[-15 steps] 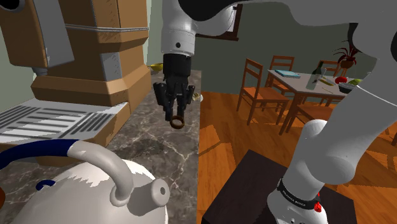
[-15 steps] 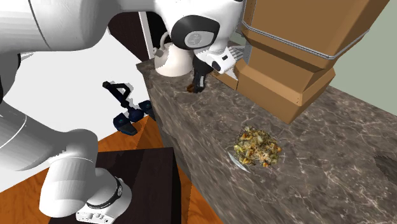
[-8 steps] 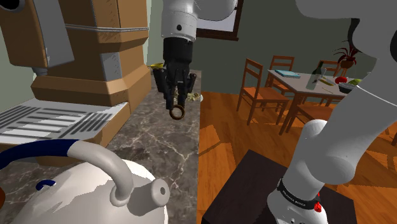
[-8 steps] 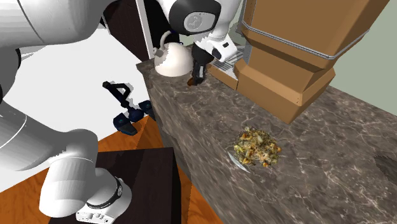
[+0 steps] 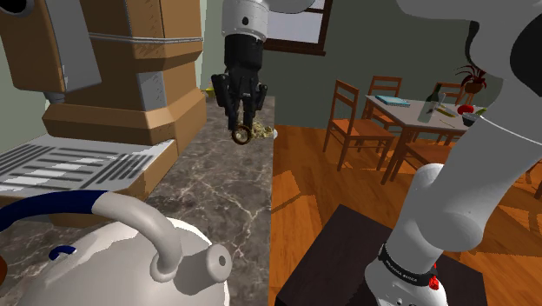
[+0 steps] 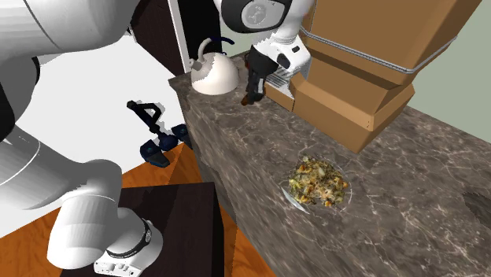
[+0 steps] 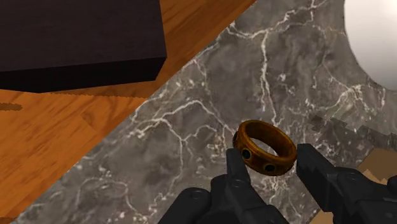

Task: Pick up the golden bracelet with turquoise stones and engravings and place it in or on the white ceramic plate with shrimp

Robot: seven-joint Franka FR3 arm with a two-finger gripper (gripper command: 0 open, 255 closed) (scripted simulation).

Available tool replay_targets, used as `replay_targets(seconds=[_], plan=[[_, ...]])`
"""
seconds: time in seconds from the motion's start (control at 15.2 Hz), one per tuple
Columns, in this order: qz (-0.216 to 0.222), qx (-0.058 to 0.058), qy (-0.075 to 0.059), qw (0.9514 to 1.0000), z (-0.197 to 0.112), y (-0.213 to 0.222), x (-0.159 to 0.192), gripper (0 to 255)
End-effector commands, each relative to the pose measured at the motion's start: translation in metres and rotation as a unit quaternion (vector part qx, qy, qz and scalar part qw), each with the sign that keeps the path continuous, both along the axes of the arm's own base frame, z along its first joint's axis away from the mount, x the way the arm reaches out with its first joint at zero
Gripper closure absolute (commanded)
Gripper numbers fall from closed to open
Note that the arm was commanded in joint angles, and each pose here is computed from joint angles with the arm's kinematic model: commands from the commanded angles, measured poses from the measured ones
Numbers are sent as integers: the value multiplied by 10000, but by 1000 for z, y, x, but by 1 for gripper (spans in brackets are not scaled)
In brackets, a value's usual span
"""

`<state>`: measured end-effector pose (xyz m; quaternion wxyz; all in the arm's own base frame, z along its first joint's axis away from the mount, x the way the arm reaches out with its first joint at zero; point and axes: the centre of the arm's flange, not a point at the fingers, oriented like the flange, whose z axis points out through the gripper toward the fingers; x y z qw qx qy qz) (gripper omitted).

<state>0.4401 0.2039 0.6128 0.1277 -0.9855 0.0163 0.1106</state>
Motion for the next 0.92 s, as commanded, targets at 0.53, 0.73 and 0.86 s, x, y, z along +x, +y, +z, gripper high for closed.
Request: replay_targets(seconds=[0.53,0.73,0.86], plan=[[-2,2,1,10000,1,-77,59,0],[27,-345,-372,9987,-23,-56,22,0],[46,-575,-620,9964,-41,-44,-1,0]])
